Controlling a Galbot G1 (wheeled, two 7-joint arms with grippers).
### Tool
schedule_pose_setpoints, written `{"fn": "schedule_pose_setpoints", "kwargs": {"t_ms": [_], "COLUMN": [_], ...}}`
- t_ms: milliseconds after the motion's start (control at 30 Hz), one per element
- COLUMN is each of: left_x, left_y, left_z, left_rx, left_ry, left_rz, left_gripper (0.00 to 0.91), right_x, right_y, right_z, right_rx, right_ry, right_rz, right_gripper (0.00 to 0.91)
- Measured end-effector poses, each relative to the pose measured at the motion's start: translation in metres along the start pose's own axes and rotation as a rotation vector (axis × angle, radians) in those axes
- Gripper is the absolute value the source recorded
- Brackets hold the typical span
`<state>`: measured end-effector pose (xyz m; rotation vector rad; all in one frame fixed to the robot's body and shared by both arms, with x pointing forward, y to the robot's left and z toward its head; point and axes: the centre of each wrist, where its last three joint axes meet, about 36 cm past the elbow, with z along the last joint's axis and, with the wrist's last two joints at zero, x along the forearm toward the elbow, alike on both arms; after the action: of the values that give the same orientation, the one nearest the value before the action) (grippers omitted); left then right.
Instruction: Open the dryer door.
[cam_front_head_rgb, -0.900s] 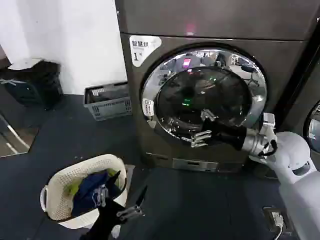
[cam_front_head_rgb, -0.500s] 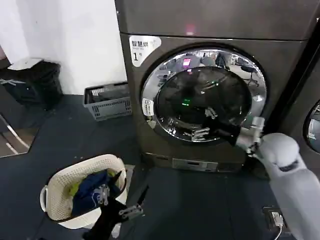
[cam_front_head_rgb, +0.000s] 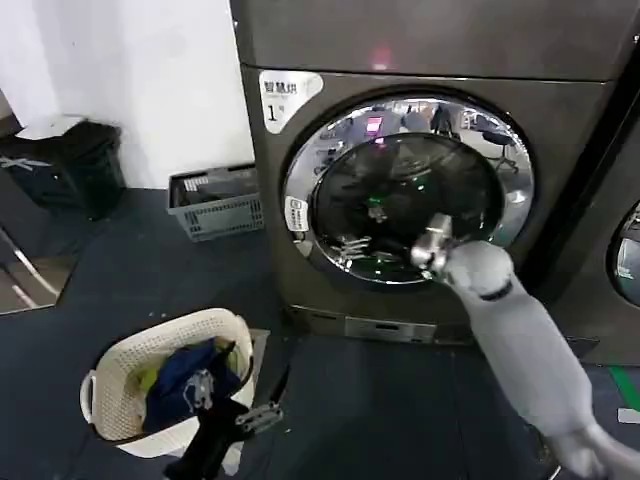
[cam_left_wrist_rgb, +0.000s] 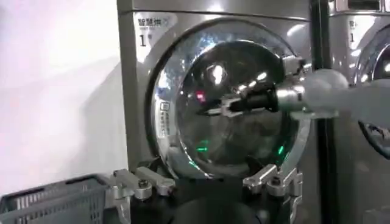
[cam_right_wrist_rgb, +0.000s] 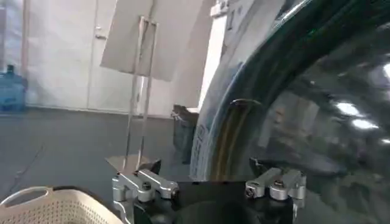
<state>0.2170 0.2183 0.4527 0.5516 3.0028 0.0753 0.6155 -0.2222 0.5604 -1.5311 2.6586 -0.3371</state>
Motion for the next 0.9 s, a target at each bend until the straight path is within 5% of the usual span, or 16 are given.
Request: {"fn": "schedule_pose_setpoints", "kwargs": {"t_ms": [900], "left_x": [0.001], "left_y": [0.0], "left_z": [-0.007], "left_rx": [0.009], "left_ry": [0.009], "left_rz": [0.074], "left_gripper": [0.907], "right_x": [-0.061], "right_y": [-0.002], "right_z": [0.006], "right_rx": [-0.076], "right_ry": [0.002], "right_rz": [-0.12], "right_gripper": [0.907]}}
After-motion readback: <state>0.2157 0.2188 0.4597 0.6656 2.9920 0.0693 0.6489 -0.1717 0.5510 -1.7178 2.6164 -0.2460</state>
